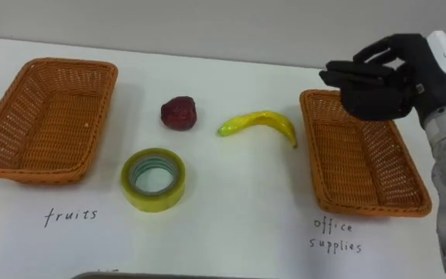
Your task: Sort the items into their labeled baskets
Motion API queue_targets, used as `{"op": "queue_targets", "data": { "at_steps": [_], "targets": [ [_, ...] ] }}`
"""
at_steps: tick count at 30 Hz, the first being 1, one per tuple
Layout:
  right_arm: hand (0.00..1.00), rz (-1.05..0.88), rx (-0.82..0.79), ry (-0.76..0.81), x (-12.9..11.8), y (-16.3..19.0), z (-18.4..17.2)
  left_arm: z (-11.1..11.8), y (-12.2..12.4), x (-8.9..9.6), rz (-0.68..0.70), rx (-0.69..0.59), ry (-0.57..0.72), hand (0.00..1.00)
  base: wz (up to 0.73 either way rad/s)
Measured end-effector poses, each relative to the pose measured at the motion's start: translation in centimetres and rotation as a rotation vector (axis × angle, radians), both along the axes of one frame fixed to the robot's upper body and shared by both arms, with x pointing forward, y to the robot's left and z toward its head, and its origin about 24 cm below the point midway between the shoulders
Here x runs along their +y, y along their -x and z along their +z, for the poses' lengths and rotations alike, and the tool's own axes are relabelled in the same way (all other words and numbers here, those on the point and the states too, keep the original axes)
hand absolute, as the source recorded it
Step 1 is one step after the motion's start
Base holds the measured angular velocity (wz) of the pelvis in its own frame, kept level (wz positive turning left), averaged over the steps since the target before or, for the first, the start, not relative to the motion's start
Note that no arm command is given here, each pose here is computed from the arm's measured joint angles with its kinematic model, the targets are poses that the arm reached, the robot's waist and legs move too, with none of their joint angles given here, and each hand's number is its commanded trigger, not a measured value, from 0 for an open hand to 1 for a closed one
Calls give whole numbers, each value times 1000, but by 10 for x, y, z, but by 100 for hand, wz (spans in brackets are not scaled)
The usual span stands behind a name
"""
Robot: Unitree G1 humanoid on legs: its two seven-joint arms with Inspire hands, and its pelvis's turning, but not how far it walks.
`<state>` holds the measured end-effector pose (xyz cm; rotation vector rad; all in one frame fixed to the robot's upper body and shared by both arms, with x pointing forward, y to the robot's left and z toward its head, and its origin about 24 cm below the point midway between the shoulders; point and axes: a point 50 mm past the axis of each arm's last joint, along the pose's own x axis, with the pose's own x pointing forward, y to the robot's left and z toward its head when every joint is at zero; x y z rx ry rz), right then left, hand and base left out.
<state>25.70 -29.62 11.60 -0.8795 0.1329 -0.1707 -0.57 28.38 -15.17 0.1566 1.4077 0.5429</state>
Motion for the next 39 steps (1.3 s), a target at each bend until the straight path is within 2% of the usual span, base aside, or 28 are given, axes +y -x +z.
{"op": "queue_targets", "data": {
  "at_steps": [14, 22, 23, 24, 26, 27, 39],
  "targets": [
    [100, -27, 64, -8, -6, 5, -17, -1, 4, -1, 5, 17, 4, 0, 0],
    [100, -67, 150, -28, -14, 10, -38, -1, -1, -1, 0, 5, 7, 0, 0],
    [96, -74, 163, -31, -16, 11, -41, -1, -2, -1, -1, 2, 8, 0, 0],
    [48, -79, 172, -33, -17, 12, -43, -1, -2, -1, -2, 1, 10, 0, 0],
    [5, -80, 179, -34, -17, 13, -45, -1, -2, -1, -2, 0, 13, 0, 0],
    [0, -78, 182, -33, -17, 13, -46, -1, -3, -1, -3, 0, 14, 0, 0],
    [0, -76, 184, -33, -17, 13, -46, -1, -5, -1, -7, -7, 25, 0, 0]
  ]
}}
